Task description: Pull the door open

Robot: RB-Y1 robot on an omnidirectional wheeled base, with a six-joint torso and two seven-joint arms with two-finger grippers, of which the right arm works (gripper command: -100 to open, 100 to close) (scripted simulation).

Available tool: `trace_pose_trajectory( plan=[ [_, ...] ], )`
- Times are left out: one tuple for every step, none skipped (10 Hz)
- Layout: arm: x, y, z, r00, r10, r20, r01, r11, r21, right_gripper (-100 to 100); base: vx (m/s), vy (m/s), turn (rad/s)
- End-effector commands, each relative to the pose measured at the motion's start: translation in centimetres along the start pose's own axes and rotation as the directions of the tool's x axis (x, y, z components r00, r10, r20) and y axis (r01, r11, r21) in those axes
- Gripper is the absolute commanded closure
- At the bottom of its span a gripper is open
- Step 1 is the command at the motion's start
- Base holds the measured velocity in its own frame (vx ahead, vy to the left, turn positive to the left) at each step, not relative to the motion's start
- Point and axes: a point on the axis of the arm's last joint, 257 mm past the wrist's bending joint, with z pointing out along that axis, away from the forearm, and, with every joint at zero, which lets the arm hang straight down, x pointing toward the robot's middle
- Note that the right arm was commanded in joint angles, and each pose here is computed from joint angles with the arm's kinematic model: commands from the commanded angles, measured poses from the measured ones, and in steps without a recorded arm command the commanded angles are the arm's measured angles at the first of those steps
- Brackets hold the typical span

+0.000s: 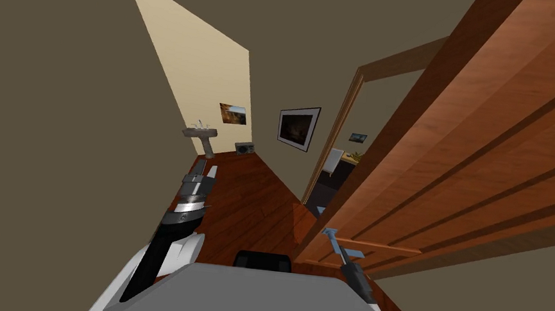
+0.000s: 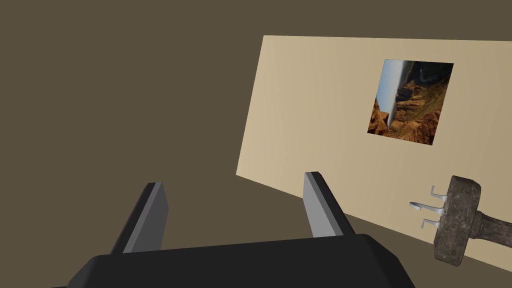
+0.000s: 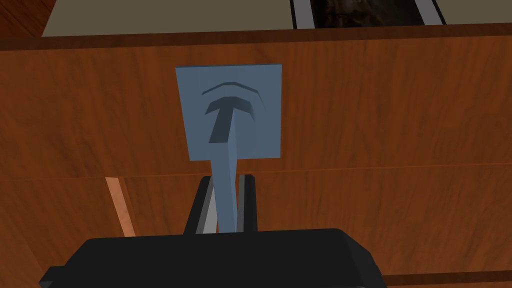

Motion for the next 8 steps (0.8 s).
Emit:
trace_pose_trajectory(
  plan=[
    [0.00,0.00,-0.19,1.000,0.001,-0.005,-0.001,1.000,0.000,100,-0.207,-0.055,0.141],
    [-0.03,0.02,-0.23,1.000,0.001,-0.008,-0.001,1.000,-0.001,100,-0.211,-0.068,0.148],
    [-0.06,0.04,-0.27,1.000,0.001,-0.010,-0.001,1.000,-0.001,100,-0.212,-0.088,0.141],
    [-0.09,0.06,-0.32,1.000,0.001,-0.013,-0.001,1.000,-0.001,100,-0.200,-0.074,0.159],
    [-0.12,0.08,-0.35,1.000,0.001,-0.015,-0.001,1.000,-0.001,100,-0.183,-0.037,0.123],
    [0.28,-0.12,-0.29,1.000,0.004,-0.018,-0.004,1.000,0.002,100,-0.077,-0.010,0.025],
    [0.31,-0.19,-0.24,1.000,0.005,-0.022,-0.005,1.000,0.004,100,-0.134,-0.017,0.106],
    [0.29,-0.17,-0.17,1.000,0.005,-0.023,-0.004,1.000,0.003,100,-0.188,-0.031,0.168]
  ],
)
